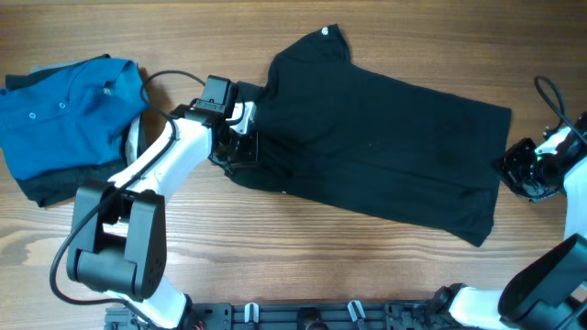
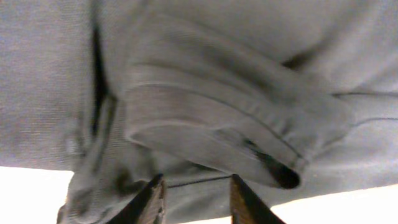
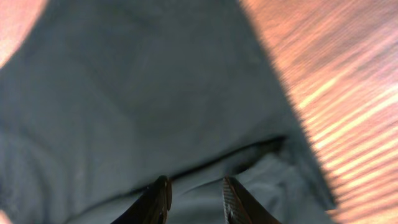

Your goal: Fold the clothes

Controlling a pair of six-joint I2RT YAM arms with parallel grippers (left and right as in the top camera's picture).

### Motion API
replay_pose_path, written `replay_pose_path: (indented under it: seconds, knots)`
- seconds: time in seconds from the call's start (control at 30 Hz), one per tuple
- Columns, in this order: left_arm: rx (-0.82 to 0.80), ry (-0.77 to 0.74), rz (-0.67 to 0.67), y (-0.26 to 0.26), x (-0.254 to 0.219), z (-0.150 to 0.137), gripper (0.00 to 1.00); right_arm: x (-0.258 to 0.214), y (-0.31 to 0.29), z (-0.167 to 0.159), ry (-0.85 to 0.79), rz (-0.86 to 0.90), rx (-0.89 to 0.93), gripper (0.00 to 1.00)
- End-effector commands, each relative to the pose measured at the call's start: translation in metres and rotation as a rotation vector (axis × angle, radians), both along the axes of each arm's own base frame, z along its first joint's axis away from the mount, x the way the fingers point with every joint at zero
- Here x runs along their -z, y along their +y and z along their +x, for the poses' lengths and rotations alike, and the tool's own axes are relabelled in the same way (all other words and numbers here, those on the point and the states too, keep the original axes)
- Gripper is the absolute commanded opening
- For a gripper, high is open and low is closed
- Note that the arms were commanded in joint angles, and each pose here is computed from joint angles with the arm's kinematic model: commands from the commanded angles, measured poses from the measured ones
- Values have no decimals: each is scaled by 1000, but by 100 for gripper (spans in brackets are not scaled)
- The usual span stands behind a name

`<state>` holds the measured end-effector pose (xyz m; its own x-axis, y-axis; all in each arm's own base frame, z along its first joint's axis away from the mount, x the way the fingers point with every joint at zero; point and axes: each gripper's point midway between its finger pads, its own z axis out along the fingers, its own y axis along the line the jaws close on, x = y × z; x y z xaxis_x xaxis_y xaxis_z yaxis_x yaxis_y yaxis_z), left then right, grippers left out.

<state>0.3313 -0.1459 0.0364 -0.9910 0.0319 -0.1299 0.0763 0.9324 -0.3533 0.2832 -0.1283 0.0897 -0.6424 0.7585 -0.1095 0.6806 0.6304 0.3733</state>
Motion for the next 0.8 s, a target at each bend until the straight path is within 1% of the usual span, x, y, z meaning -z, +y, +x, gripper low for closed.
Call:
replay_pose_path:
  seconds: [0.0,0.07,0.1,0.17,0.23,0.27,0.3,0.33,0.4,0.43,0.47,0.5,0.53,0.6,0.67,0.73,0.77]
  knots:
    - [-16,14,150,26,25,-6,20,-30,19,10,-126,53,-86,31]
    - [-50,58,159,31,54,-18,6,-30,23,5,-114,58,-103,31]
    - [-82,70,158,34,62,-21,4,-30,23,4,-112,56,-111,31]
    - [-216,146,203,53,72,-34,4,-29,25,3,-112,51,-136,31]
    - [-397,316,302,88,68,-68,4,-29,28,3,-108,53,-147,31]
    - [-454,371,336,105,62,-80,4,-29,30,3,-109,49,-170,31]
    - [-506,402,338,121,53,-87,4,-28,35,3,-105,51,-190,31]
    - [-542,402,314,130,46,-86,4,-28,40,4,-104,53,-206,31]
    - [-560,368,177,123,27,-78,4,-29,51,11,-119,36,-272,33]
    - [-556,346,114,114,16,-72,4,-30,55,17,-140,20,-302,34]
    - [-538,304,45,102,0,-64,11,-33,58,32,-184,-28,-337,41]
    - [-518,247,21,95,-15,-55,23,-35,55,43,-216,-62,-341,42]
    - [-478,163,4,88,-33,-41,28,-40,51,61,-283,-111,-352,47]
    - [-415,-9,-33,77,-66,-12,34,-42,38,86,-347,-175,-329,46]
    - [-354,-197,-78,63,-90,20,40,-32,36,93,-338,-145,-289,46]
    - [-220,-405,-104,42,-109,57,40,-14,38,89,-280,-110,-292,48]
    - [-163,-471,-105,32,-108,71,42,-8,40,84,-259,-103,-316,48]
